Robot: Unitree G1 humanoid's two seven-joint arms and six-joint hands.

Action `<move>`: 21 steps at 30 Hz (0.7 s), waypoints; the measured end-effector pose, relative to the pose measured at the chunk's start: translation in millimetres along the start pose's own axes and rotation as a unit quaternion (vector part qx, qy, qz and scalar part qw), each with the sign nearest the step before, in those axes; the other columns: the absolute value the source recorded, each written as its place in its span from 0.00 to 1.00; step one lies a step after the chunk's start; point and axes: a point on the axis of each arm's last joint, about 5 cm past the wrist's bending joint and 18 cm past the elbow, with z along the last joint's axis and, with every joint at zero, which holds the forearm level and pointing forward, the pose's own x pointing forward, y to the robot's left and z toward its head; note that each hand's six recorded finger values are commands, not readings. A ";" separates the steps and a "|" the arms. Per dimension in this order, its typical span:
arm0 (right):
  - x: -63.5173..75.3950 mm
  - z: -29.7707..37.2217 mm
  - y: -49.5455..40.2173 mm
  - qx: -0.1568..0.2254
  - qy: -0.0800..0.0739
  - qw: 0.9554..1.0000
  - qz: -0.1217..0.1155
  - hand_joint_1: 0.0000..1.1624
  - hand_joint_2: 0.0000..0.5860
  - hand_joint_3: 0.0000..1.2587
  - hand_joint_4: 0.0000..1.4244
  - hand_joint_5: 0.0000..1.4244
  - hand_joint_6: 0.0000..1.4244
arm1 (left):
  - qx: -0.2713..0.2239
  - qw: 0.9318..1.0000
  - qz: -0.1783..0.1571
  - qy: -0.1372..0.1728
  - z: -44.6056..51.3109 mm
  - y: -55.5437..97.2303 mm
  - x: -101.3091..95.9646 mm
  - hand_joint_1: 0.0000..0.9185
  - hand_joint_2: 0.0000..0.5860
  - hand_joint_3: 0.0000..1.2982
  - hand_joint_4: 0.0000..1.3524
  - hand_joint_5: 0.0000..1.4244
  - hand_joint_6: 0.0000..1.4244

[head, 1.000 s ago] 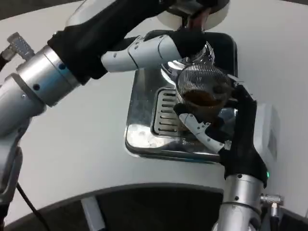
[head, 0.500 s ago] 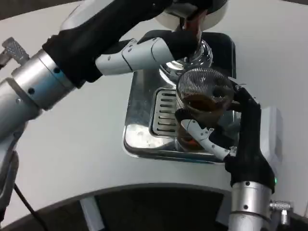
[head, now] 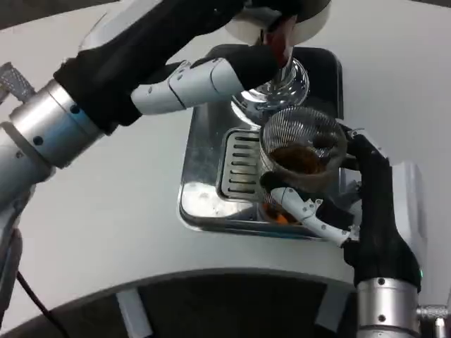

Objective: Grasp the cup under the faucet to collect the drink, then remove the cup.

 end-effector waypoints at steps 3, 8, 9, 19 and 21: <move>-4.5 -2.1 -4.8 -0.005 0.000 1.000 0.013 0.71 0.42 0.53 0.53 0.66 0.80 | 0.003 1.000 0.002 0.002 1.1 0.4 -2.0 0.00 0.16 0.11 0.11 0.17 0.21; -10.4 -2.0 -12.1 -0.008 -0.004 1.000 0.026 0.71 0.42 0.53 0.54 0.66 0.81 | 0.011 1.000 0.006 0.009 4.5 -0.3 -10.0 0.00 0.16 0.11 0.11 0.16 0.21; -11.5 -1.4 -13.5 -0.007 -0.006 1.000 0.028 0.71 0.42 0.53 0.54 0.66 0.81 | 0.012 1.000 0.008 0.012 5.0 -0.6 -12.9 0.00 0.16 0.11 0.11 0.16 0.21; -27.0 2.6 -23.2 -0.016 -0.017 0.998 0.054 0.71 0.42 0.54 0.54 0.67 0.82 | 0.015 0.998 0.026 0.058 11.3 -10.1 -50.0 0.00 0.17 0.11 0.10 0.15 0.21; -30.9 2.6 -24.5 -0.016 -0.013 0.998 0.060 0.71 0.42 0.55 0.54 0.67 0.82 | 0.003 0.994 0.020 0.106 6.6 -15.6 -64.5 0.00 0.17 0.11 0.10 0.15 0.21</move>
